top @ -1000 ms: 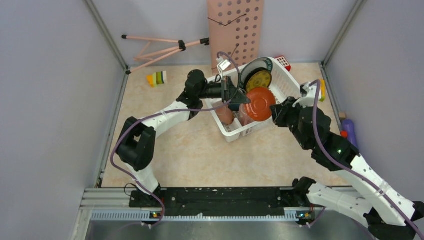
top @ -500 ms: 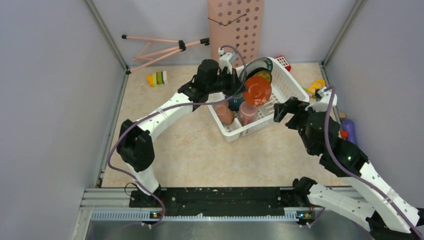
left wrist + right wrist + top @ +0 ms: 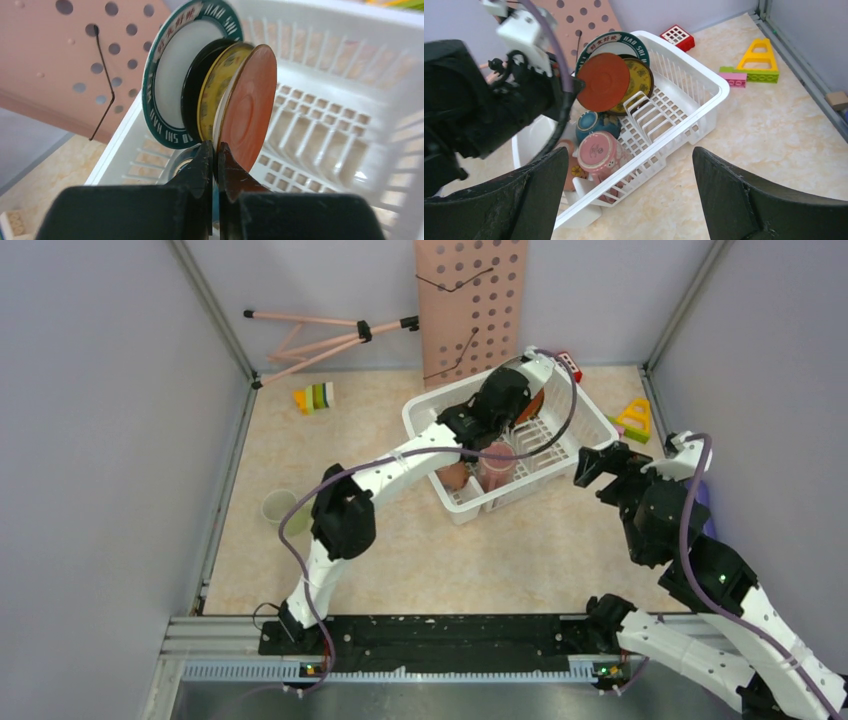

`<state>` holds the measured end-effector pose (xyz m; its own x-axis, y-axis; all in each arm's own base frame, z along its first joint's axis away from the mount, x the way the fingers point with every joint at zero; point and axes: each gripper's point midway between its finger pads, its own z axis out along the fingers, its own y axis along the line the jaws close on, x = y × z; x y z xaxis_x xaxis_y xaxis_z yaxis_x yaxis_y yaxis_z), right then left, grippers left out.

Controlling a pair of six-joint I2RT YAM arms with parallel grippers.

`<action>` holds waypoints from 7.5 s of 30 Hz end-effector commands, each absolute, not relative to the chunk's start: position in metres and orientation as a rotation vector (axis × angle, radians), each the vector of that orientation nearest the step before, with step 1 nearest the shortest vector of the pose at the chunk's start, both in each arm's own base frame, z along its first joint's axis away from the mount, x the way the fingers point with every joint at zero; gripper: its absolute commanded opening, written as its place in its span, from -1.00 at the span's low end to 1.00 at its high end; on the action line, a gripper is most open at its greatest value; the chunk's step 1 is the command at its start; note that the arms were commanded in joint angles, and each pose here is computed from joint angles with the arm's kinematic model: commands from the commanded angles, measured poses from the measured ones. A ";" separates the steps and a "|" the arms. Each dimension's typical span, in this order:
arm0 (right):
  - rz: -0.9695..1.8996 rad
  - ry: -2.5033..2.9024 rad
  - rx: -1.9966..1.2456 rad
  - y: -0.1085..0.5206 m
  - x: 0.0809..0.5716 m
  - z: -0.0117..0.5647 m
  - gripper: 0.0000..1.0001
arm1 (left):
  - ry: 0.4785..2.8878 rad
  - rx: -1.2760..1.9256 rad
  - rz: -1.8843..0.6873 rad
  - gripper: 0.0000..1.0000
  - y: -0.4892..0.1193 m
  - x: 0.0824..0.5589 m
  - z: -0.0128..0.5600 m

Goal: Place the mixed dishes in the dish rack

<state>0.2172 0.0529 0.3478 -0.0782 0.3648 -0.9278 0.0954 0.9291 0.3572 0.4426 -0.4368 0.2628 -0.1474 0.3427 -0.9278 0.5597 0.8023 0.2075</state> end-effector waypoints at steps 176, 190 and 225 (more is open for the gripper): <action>1.627 2.115 0.293 0.276 0.253 0.309 0.98 | 1.079 0.335 -1.305 -1.00 -0.213 0.236 0.400; 1.833 2.038 0.493 0.280 0.258 0.332 0.98 | 0.941 0.684 -1.352 -1.00 -0.277 0.211 0.398; 1.470 2.006 0.570 0.215 0.310 0.313 -0.68 | 1.163 0.513 -1.315 0.80 -0.304 0.266 0.360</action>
